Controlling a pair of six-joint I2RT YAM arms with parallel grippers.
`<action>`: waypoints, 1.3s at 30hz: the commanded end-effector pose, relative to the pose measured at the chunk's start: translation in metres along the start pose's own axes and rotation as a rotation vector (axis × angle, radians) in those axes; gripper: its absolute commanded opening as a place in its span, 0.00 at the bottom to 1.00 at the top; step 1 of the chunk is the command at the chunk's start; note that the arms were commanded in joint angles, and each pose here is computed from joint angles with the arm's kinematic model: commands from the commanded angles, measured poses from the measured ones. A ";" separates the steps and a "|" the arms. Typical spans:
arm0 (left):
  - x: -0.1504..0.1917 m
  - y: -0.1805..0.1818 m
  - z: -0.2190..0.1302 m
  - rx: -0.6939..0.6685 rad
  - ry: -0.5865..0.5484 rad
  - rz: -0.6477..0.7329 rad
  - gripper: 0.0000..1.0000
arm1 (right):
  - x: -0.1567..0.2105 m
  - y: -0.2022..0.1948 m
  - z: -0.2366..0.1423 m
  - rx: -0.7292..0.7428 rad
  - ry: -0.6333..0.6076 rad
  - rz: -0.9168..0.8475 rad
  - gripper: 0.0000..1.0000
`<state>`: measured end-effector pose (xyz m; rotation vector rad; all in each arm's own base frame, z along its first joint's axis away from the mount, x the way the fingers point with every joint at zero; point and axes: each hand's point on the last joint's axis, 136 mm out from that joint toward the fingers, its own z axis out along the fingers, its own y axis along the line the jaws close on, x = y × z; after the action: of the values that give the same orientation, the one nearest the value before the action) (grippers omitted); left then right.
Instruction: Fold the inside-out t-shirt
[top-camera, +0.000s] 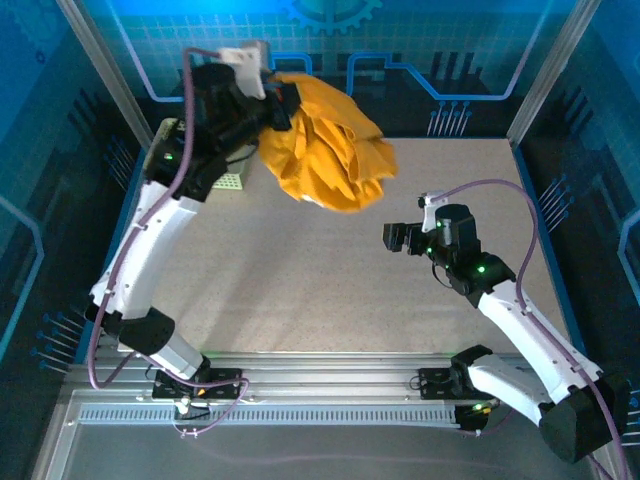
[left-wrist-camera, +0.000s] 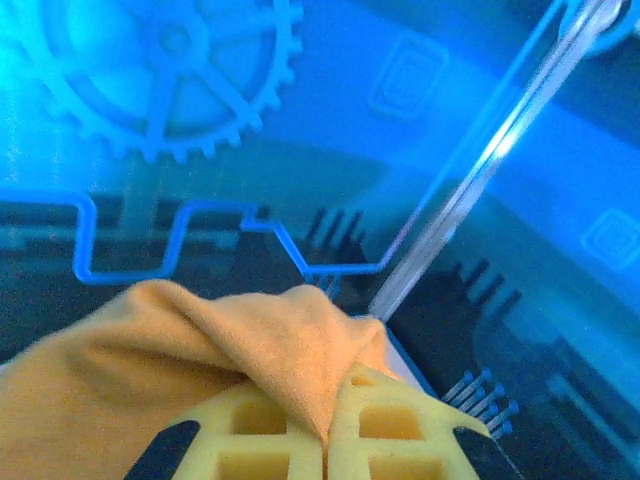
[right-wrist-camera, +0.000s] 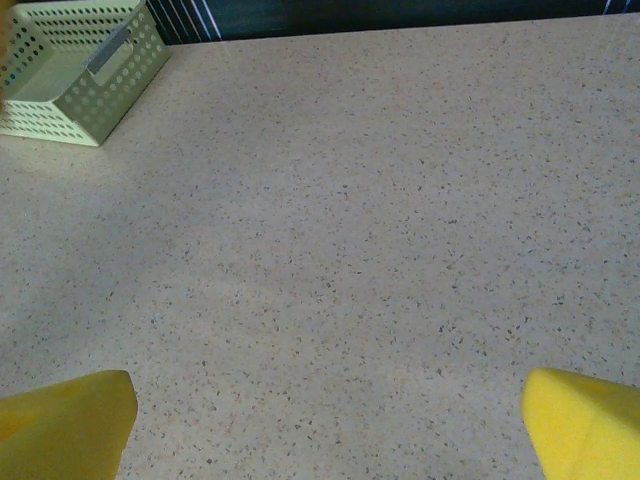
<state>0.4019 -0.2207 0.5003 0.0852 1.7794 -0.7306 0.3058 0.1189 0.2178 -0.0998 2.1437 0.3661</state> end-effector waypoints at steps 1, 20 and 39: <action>0.055 0.017 0.029 -0.013 0.097 -0.075 0.00 | 0.002 0.006 -0.006 -0.014 0.006 0.005 1.00; 0.302 0.204 0.022 -0.595 0.606 -0.194 0.73 | 0.061 0.018 0.047 -0.007 0.251 -0.012 1.00; 0.366 0.172 0.079 -0.527 0.799 -0.102 0.64 | 0.118 0.011 0.138 0.050 0.540 0.155 0.67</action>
<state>0.4082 -0.2352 0.0919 -0.0770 2.6881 -0.3079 0.3381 0.1736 0.0507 -0.0245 2.7073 0.3602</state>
